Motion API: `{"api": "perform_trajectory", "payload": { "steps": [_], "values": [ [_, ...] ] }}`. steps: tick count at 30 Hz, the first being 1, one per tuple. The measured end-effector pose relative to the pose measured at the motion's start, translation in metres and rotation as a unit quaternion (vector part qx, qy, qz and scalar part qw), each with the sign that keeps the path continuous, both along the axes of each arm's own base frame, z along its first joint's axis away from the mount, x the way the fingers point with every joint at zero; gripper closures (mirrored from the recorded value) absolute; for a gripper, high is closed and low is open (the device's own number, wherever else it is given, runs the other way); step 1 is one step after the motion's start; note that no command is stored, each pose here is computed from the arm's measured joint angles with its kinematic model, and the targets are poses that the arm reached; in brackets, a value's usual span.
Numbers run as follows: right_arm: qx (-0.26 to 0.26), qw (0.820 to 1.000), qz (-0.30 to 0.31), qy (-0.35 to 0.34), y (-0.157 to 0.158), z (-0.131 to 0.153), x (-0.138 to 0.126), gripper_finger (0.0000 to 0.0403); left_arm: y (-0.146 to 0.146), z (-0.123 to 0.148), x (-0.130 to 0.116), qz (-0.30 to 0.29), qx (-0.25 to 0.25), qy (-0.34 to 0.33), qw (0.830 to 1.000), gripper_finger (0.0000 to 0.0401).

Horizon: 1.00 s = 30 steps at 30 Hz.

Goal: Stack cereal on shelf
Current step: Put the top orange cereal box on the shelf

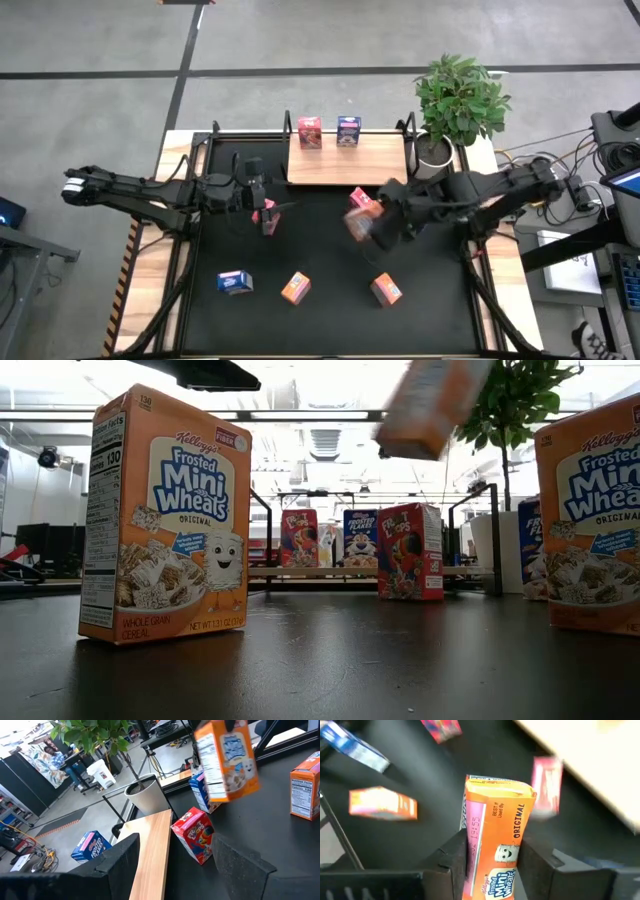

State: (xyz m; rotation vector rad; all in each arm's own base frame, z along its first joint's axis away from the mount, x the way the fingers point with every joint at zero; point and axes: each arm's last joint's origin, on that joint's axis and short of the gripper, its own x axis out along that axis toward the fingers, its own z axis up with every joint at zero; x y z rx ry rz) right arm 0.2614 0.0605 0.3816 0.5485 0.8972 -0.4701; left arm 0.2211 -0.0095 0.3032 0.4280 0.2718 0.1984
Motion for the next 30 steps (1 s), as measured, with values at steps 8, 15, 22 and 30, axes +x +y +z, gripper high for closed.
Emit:
{"api": "perform_trajectory", "payload": {
  "steps": [8, 15, 22, 30],
  "values": [
    [-0.107, 0.991, 0.074, 0.017, -0.045, 0.015, 0.042, 0.0275, 0.000, 0.000, 0.000, 0.000, 0.000, 0.000, 1.000, 0.0171],
    [-0.164, 0.977, 0.086, 0.110, -0.111, 0.006, 0.067, 0.0275, 0.000, 0.000, 0.000, 0.000, 0.000, 0.000, 1.000, 0.0171],
    [-0.170, 0.950, 0.132, 0.225, -0.162, -0.022, 0.082, 0.0275, 0.000, 0.000, 0.000, 0.000, 0.000, 0.001, 1.000, 0.0171],
    [-0.152, 0.938, 0.149, 0.272, -0.200, -0.052, 0.091, 0.0274, 0.000, 0.000, 0.000, 0.000, 0.000, 0.001, 1.000, 0.0171]
  ]
}}
